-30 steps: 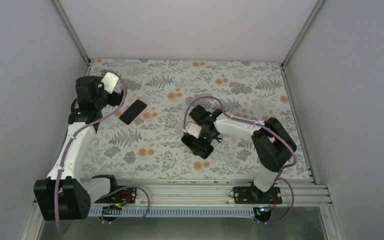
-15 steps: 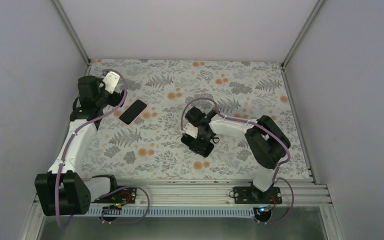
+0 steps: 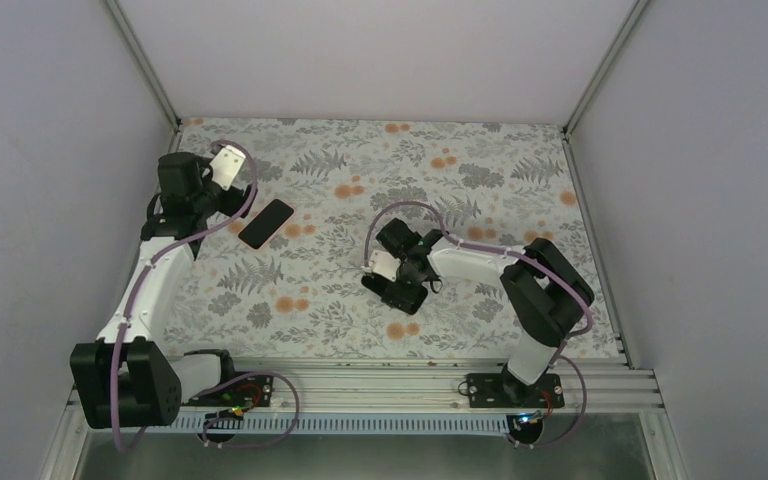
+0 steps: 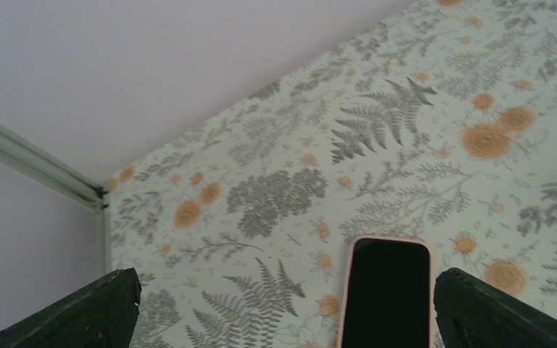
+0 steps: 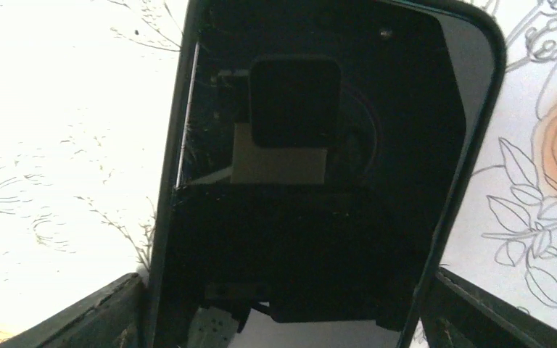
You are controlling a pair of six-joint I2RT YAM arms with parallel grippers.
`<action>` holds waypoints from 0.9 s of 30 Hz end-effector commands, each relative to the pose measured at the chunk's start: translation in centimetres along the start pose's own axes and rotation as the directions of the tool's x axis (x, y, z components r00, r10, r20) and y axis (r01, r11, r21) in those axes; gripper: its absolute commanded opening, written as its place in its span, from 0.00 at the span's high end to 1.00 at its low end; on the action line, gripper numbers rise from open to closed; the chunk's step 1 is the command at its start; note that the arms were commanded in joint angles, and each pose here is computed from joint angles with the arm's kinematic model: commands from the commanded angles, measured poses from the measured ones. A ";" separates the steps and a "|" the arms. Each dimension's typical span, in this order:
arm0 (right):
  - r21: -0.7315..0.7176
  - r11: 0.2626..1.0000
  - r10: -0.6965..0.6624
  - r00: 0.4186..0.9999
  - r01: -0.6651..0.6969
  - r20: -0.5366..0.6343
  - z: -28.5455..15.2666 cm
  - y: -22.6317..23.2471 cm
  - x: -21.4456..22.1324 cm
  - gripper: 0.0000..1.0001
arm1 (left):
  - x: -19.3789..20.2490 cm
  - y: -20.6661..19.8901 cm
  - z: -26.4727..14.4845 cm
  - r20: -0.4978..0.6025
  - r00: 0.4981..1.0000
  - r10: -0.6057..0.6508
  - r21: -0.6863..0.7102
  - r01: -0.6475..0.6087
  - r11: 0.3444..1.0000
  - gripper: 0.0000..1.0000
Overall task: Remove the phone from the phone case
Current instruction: Pick up the phone at the center of the board.
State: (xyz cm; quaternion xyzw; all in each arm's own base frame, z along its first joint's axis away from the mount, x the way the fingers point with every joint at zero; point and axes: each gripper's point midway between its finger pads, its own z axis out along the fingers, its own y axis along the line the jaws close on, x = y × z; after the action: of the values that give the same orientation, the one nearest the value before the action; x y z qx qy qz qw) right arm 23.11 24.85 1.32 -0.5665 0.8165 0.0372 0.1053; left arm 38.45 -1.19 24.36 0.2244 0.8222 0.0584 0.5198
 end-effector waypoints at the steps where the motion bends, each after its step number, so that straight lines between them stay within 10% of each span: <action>1: 0.016 0.996 -0.082 0.994 0.084 -0.077 2.3 0.5 2.5 0.15 | 0.8 -2.0 0.5 -0.027 0.999 0.026 0.125 -0.022 0.992 0.00; 12: 0.126 0.990 -0.075 0.996 0.068 0.050 -0.3 -1.8 -1.4 0.38 | 1.2 -7.0 0.8 -0.071 0.997 0.028 0.445 0.007 0.896 0.00; 27: 0.392 0.920 -0.175 0.899 0.004 0.401 -11.5 -6.6 -10.8 0.44 | 1.4 -16.0 2.7 -0.300 0.954 0.025 0.758 0.223 0.613 0.06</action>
State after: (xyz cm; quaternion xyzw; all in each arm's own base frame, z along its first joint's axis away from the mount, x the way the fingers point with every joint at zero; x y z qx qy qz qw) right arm 28.70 27.75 9.09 -0.5696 0.7705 -0.0024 0.2863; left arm 36.76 -13.06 17.63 0.3718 0.8395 -0.2627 0.2967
